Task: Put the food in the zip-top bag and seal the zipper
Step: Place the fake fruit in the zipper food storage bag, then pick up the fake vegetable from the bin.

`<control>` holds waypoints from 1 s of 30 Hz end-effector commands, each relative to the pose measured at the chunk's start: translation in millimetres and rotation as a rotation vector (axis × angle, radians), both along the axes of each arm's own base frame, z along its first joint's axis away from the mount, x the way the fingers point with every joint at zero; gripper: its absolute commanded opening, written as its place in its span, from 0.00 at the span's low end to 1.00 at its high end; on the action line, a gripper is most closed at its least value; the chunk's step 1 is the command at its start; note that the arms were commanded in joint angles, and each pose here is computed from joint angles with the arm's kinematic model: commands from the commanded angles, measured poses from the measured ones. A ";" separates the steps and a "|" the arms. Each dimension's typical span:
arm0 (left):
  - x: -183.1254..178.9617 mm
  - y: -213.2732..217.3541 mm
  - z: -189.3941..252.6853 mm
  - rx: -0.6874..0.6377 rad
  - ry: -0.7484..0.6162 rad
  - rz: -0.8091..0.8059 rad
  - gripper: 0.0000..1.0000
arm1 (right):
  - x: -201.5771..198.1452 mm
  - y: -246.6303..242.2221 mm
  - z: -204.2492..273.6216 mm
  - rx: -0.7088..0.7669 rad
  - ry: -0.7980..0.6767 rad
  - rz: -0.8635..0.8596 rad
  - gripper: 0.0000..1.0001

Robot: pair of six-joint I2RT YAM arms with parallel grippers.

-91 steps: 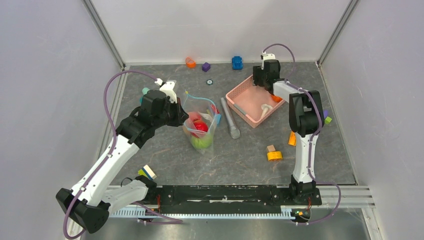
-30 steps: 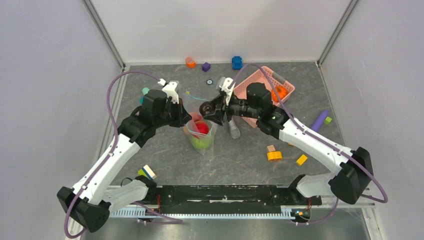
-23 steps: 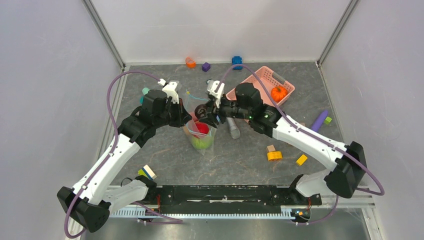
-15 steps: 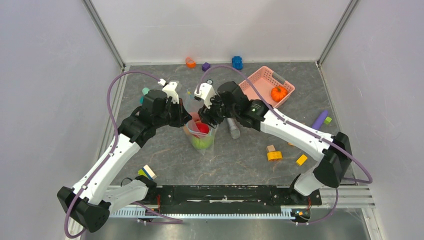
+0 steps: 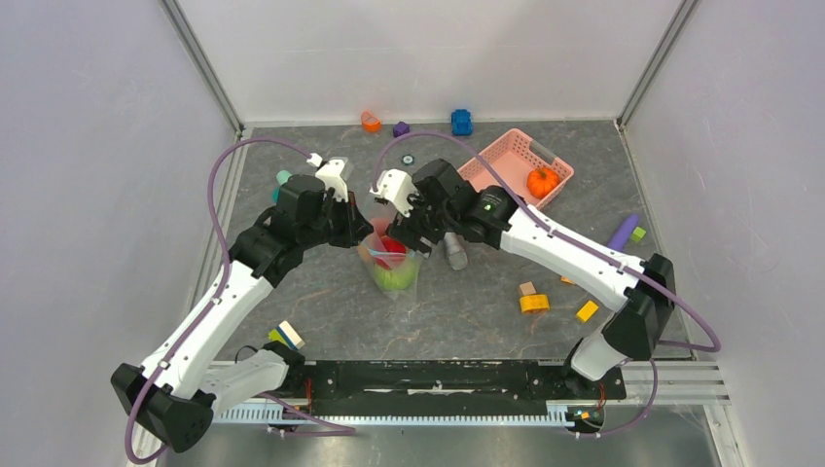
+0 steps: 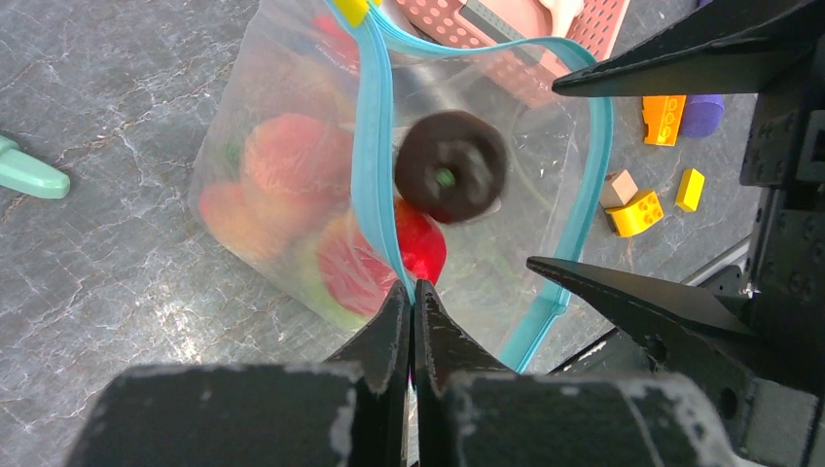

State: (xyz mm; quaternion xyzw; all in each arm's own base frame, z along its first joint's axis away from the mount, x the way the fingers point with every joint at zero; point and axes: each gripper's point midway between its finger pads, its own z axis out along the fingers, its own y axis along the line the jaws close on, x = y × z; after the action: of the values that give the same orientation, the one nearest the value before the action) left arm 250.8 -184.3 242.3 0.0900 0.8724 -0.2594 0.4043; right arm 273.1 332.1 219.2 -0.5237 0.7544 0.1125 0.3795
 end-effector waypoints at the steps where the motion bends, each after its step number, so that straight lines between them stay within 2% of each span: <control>1: 3.7 -2.0 13.1 -0.043 -0.038 0.008 0.03 | -2.4 -3.4 33.5 0.064 -0.080 0.020 0.89; 8: 3.3 -2.5 13.3 -0.045 -0.037 0.005 0.03 | -2.8 0.0 49.8 0.123 -0.127 0.043 0.98; 14: 3.3 -2.5 13.6 -0.045 -0.039 0.004 0.03 | -0.4 2.5 78.1 0.222 -0.192 0.028 0.98; 21: 3.4 -2.6 13.3 -0.045 -0.037 0.004 0.03 | 19.9 -24.4 114.0 0.349 -0.328 -0.150 0.98; 30: 4.3 -3.2 10.7 -0.041 -0.029 0.004 0.03 | 68.6 -83.4 110.0 0.409 -0.287 -0.396 0.98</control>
State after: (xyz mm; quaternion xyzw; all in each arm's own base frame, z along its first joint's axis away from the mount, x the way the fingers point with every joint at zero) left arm 250.7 -184.2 241.7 0.0900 0.8729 -0.2591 0.4036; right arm 320.1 273.3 322.5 -0.3587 0.7249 0.1103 0.5777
